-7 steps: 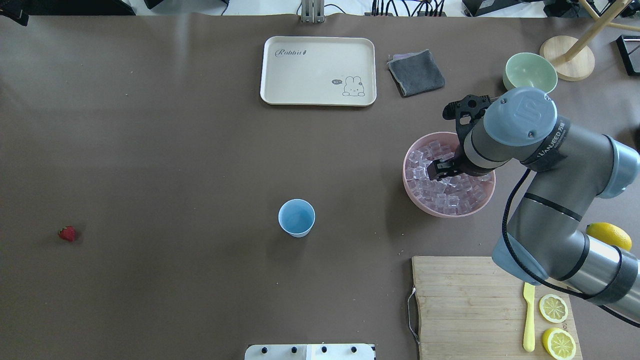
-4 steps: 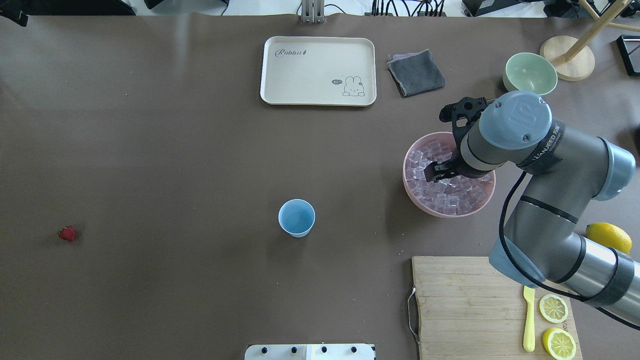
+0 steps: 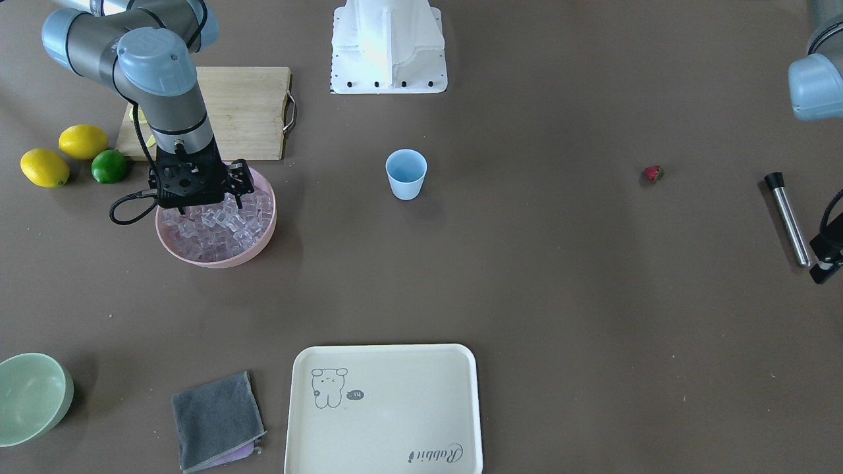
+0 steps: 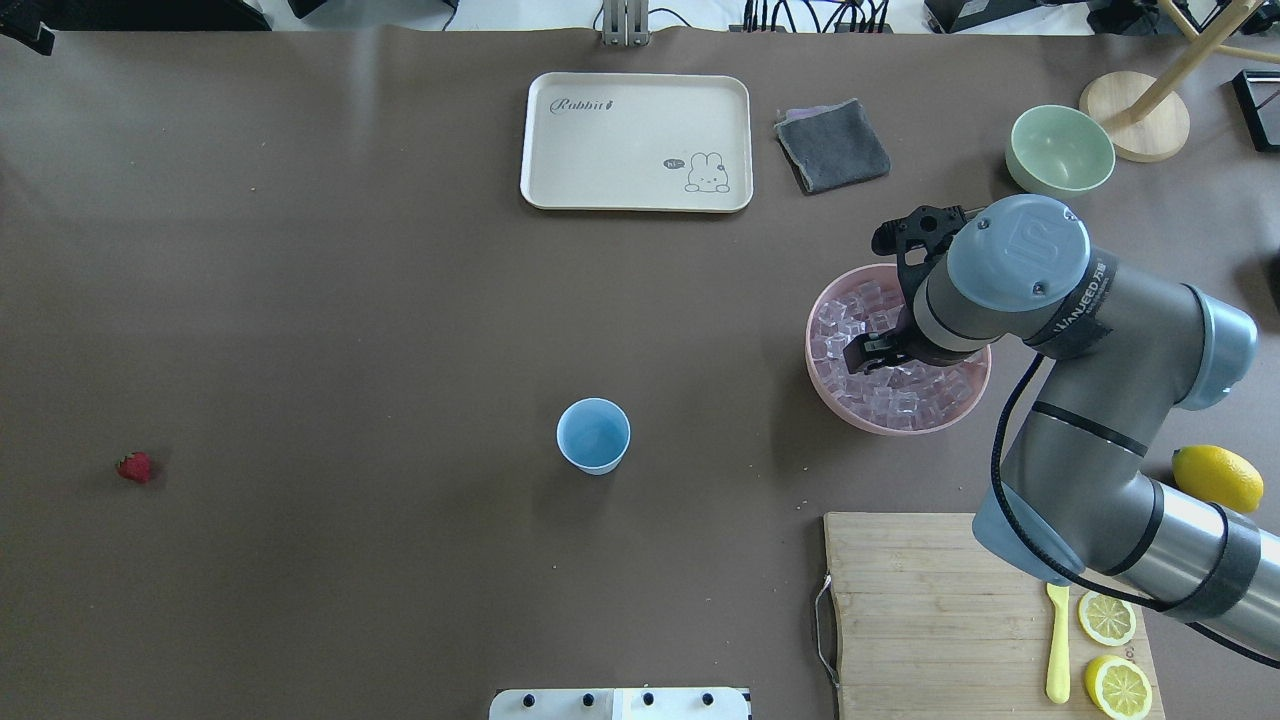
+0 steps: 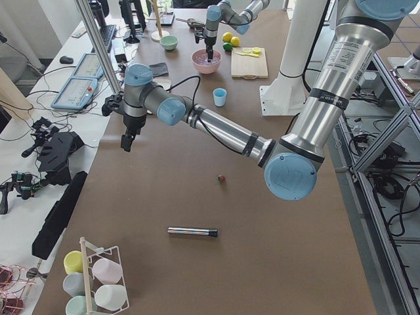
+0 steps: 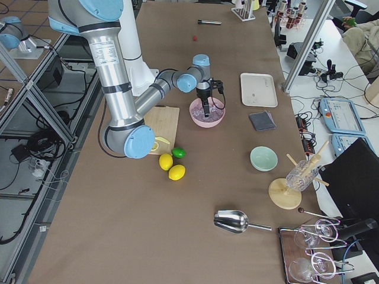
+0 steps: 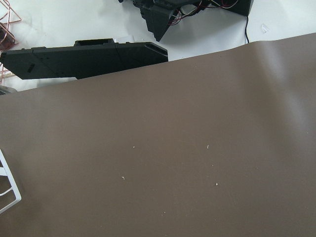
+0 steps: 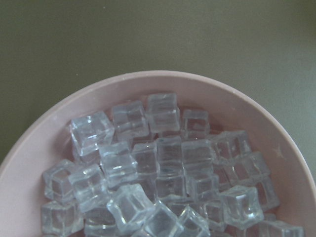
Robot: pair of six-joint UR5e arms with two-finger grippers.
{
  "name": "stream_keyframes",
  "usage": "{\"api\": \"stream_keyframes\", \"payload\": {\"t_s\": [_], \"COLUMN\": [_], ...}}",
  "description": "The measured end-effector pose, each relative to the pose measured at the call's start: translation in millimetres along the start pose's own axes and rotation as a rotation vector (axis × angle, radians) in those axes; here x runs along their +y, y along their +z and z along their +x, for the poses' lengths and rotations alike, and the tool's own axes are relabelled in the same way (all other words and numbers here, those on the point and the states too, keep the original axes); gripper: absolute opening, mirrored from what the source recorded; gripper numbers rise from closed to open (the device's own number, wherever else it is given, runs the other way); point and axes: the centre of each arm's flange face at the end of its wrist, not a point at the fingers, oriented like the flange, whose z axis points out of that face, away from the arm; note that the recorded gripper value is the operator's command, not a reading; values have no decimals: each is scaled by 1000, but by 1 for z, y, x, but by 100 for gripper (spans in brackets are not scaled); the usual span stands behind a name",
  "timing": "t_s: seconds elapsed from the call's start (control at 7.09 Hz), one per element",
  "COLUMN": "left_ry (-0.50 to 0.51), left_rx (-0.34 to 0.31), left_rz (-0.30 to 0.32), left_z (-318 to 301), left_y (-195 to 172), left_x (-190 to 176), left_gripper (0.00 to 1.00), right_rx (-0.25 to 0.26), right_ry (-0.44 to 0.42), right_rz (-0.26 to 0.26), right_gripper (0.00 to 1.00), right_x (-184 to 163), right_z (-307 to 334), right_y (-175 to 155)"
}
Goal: Mash ice and strawberries in cup
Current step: 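Lower the right gripper into the bowl and grasp an ice cube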
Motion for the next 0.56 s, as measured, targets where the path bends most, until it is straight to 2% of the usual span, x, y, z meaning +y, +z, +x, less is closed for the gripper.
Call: {"api": "stream_keyframes", "payload": {"t_s": [0.14,0.28,0.42,0.56], "left_ry": [-1,-2,-3,-4], "left_rx": [-1,-1,-2,-3], "left_rz": [-1,-1,0,0], "left_z": [-1,-1,-2,-2], "left_y": [0,0,0,0], "left_x": [0,0,0,0], "left_gripper": [98,98,98,98], "right_rx": [9,20,26,28], "right_ry": [-2,-3,-3,-2], "right_rz": [-4,-6,-7,-6], "right_gripper": [66,11,0,0], "right_x": [2,3,3,4], "right_z": [-1,-1,-2,-2], "right_y": [5,9,12,12]}}
